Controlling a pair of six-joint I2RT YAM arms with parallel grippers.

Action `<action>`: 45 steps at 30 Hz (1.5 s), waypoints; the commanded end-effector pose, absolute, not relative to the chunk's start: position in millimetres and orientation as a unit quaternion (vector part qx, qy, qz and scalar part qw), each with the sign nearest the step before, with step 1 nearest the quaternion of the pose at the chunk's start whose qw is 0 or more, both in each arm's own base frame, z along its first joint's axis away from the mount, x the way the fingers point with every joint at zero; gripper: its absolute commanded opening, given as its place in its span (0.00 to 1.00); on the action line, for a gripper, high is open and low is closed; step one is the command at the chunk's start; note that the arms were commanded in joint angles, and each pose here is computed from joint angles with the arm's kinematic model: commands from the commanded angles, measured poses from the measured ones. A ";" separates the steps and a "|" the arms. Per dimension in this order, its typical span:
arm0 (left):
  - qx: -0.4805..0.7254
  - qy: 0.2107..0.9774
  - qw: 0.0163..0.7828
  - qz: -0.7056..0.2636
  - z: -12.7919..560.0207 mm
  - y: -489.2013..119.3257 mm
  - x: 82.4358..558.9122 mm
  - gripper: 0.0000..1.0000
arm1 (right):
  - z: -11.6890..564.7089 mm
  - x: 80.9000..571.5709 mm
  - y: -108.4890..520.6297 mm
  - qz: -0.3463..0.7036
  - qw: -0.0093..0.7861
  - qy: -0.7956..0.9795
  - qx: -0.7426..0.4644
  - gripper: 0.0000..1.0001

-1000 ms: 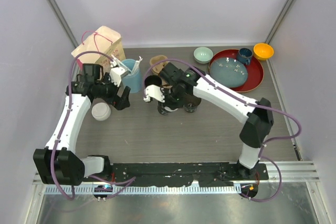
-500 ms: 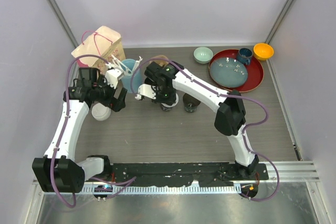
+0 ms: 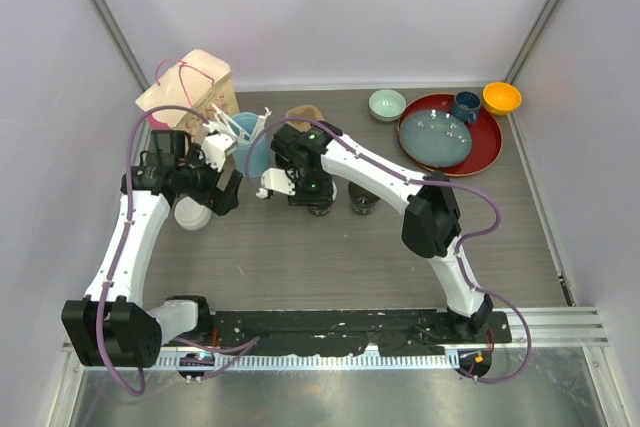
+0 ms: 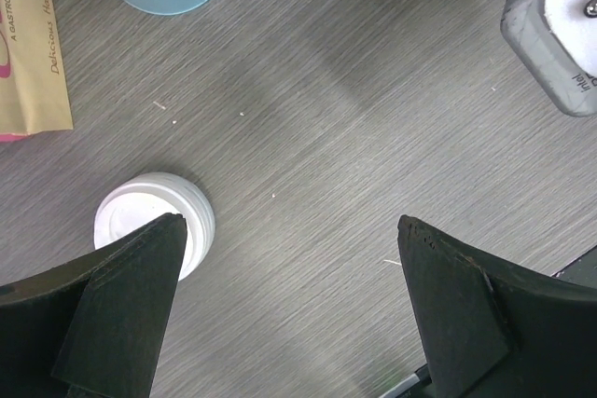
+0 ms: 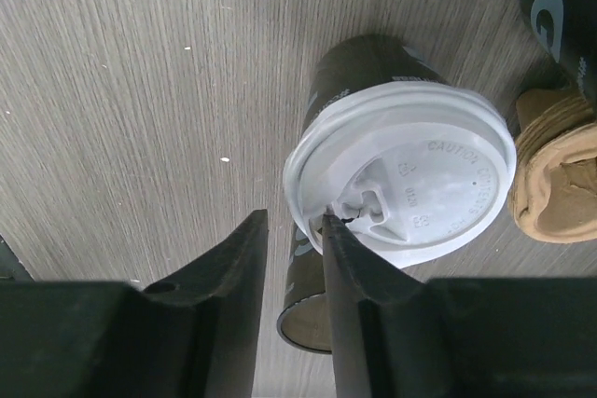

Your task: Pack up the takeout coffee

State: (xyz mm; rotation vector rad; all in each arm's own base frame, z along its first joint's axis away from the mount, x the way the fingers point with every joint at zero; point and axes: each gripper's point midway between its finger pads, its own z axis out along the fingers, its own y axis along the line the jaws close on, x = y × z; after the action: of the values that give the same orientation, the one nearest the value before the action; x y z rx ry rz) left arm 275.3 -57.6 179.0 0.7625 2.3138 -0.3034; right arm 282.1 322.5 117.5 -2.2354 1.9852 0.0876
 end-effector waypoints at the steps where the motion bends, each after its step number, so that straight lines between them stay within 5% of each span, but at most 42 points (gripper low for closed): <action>1: 0.310 0.878 0.343 -0.126 181.2 -61.0 272.6 1.00 | 137.0 281.0 322.7 0.026 0.087 0.656 -0.749 0.37; 10: 0.315 0.880 0.332 -0.129 182.0 -60.7 266.1 1.00 | 166.7 284.3 331.1 0.033 0.158 0.661 -0.733 0.47; 14: 0.317 0.885 0.318 -0.125 184.4 -57.8 256.4 0.98 | 205.7 287.4 348.5 0.065 0.258 0.667 -0.696 0.53; 19: 0.295 0.910 0.283 -0.074 170.5 -36.0 248.3 0.73 | 277.8 272.2 351.3 0.129 0.412 0.650 -0.626 0.57; 27: 0.264 0.940 0.213 0.026 115.9 5.0 264.2 0.44 | 272.0 266.2 312.5 0.160 0.511 0.696 -0.479 0.63; 35: 0.231 0.946 0.210 0.092 100.1 28.1 293.1 0.40 | 238.0 283.5 277.1 0.155 0.495 0.746 -0.418 0.63; 45: 0.420 0.887 0.192 0.023 95.6 36.4 263.9 0.49 | 220.8 278.4 260.1 0.160 0.483 0.746 -0.429 0.63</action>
State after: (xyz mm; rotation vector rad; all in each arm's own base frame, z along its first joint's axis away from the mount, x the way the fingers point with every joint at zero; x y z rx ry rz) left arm 270.4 32.3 90.1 0.9010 2.6299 0.1016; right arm 279.6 258.6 201.4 -1.0717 1.8991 0.3447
